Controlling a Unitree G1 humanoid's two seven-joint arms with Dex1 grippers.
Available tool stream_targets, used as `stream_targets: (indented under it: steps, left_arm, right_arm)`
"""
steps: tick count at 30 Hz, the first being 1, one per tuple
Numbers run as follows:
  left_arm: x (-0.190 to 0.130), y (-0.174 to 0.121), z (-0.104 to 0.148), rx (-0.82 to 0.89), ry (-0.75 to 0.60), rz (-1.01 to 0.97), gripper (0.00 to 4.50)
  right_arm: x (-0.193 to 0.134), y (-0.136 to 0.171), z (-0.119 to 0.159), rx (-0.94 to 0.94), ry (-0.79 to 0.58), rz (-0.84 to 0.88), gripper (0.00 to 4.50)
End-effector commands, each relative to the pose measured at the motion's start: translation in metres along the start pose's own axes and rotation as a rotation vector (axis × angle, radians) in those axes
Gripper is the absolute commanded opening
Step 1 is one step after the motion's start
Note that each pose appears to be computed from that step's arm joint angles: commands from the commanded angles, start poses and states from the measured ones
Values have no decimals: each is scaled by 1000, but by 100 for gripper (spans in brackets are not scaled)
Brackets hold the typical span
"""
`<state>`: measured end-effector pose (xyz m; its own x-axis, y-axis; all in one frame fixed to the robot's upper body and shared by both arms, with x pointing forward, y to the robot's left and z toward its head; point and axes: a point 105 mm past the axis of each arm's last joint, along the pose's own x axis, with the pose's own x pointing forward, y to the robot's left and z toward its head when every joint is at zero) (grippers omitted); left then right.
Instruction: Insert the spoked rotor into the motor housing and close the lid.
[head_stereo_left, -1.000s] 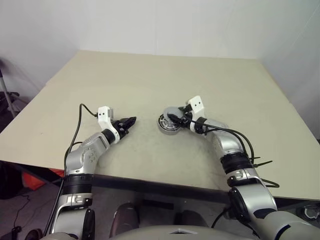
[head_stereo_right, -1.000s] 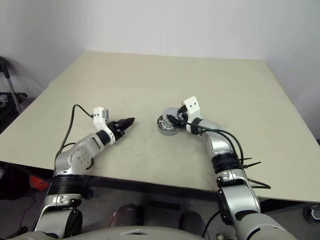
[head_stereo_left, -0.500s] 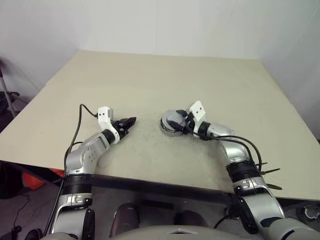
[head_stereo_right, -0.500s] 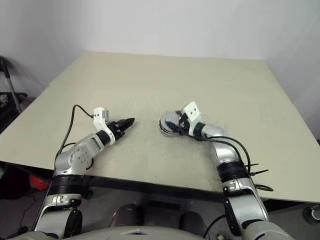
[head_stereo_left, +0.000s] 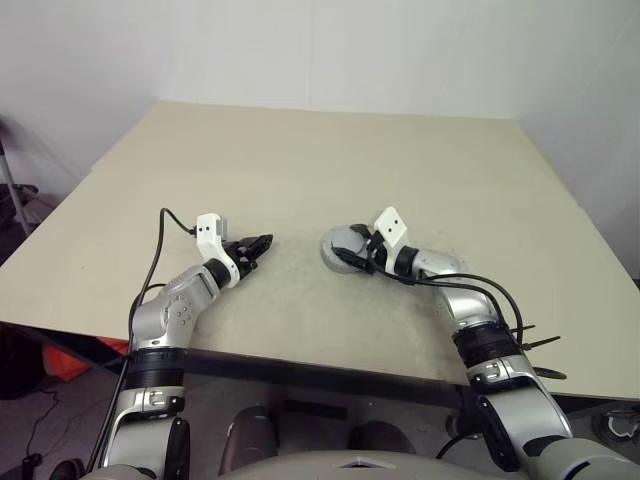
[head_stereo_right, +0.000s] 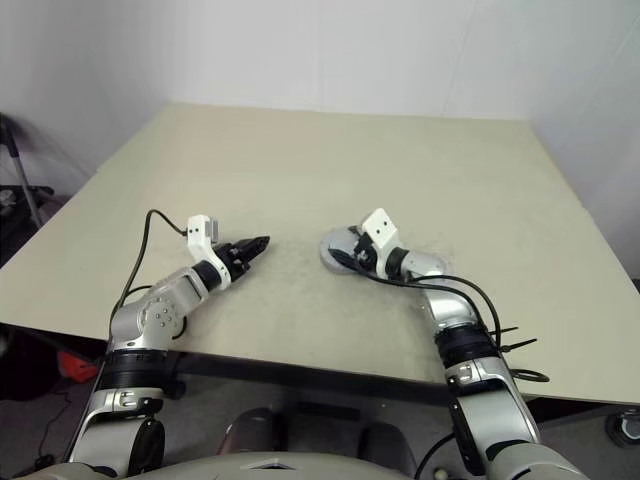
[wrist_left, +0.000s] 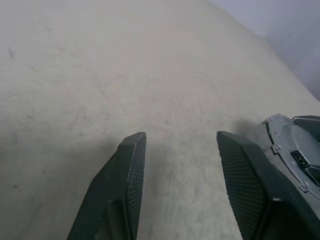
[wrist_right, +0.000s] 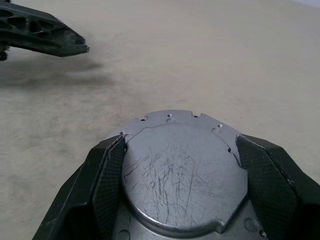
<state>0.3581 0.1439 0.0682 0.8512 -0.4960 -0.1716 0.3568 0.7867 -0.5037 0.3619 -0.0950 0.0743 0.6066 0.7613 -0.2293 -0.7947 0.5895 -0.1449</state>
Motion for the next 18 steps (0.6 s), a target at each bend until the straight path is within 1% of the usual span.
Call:
stream_targets:
  steps: [1, 6, 9, 12, 14, 16, 18]
  left_arm:
    - [0, -1, 10, 23, -26, -2, 241]
    - [1, -2, 10, 20, -24, -5, 241]
    - [3, -6, 8, 9, -17, -17, 241]
    - [6, -13, 8, -12, -11, -42, 241]
    - [15, -25, 8, -79, 4, -70, 241]
    - [23, -33, 8, -102, 21, -89, 241]
    - [29, -40, 10, -96, 31, -102, 241]
  right_arm:
    - [0, 5, 5, -24, -12, 32, 311]
    - [3, -1, -4, -25, 31, -10, 311]
    - [5, -3, -11, -46, 80, -23, 311]
    - [5, -4, -20, -49, 134, -21, 311]
    - [5, -6, -30, -81, 192, -26, 311]
    - [4, -6, -32, -91, 207, -22, 311]
    - [3, 0, -31, -66, 204, 22, 311]
